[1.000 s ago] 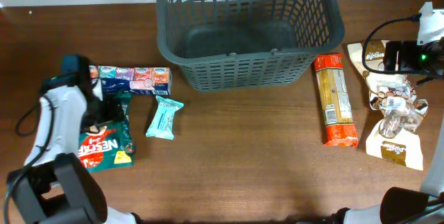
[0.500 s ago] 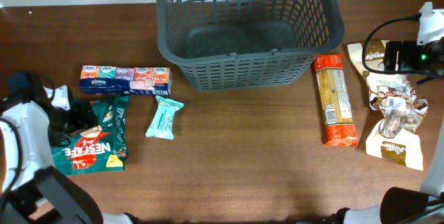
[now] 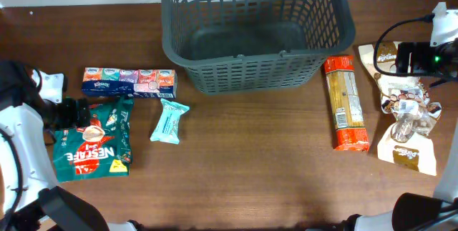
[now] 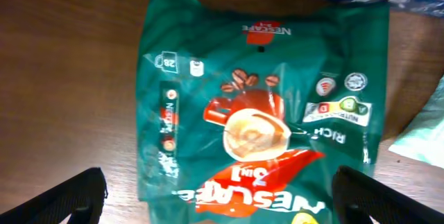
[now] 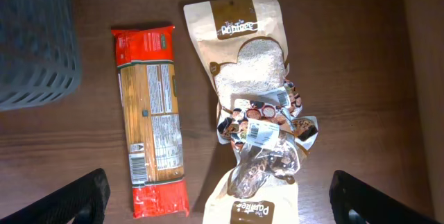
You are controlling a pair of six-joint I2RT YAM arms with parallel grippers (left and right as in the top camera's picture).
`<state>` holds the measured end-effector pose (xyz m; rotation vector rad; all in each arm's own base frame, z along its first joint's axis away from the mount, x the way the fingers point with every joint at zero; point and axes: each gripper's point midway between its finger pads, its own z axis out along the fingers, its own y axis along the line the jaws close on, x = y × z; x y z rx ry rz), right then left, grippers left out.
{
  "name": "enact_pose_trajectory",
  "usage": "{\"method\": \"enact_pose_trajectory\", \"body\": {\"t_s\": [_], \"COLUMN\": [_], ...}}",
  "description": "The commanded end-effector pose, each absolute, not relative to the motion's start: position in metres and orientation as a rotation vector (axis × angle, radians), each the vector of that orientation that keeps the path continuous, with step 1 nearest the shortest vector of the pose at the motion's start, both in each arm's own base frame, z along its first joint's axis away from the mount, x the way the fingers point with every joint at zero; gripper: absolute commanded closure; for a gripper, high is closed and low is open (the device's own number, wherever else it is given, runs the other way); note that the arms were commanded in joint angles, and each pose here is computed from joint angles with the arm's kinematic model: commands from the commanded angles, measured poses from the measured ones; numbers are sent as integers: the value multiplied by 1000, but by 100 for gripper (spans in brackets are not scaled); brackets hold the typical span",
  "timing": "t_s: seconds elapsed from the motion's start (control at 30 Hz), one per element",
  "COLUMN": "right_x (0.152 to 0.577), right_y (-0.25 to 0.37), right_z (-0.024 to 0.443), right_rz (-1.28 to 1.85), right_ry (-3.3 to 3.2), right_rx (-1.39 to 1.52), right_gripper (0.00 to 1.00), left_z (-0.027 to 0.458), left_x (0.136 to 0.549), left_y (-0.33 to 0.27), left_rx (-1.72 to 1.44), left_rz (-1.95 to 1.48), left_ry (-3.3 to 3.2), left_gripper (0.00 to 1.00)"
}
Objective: Pack container
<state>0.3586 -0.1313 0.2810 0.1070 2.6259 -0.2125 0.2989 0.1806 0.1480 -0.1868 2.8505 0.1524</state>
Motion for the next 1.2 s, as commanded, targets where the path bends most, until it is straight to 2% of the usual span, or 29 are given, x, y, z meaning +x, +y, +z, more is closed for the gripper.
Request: {"method": "enact_pose_trajectory", "body": {"t_s": [0.0, 0.2, 0.4, 0.8, 1.1, 1.17], "right_x": [361, 361, 361, 361, 361, 361], "right_y": [-130, -130, -130, -130, -130, -130], "right_z": [288, 288, 288, 288, 288, 288], "right_rz": [-206, -206, -206, -206, -206, -206], "right_ry": [2604, 2604, 2604, 2604, 2604, 2604], "right_rx": [94, 94, 94, 94, 94, 94], "right_gripper": [1, 1, 1, 1, 1, 1], "left_z": [152, 144, 125, 50, 17, 10], "left_x": [292, 278, 264, 268, 282, 284], "left_y": [195, 213, 222, 227, 213, 208], "left_rx": [-223, -329, -265, -269, -237, -237], "left_rz": [129, -58, -84, -252, -452, -496], "left_ry": [2829, 2776, 2847, 2976, 2931, 2931], "left_gripper": [0, 0, 4, 8, 11, 17]}}
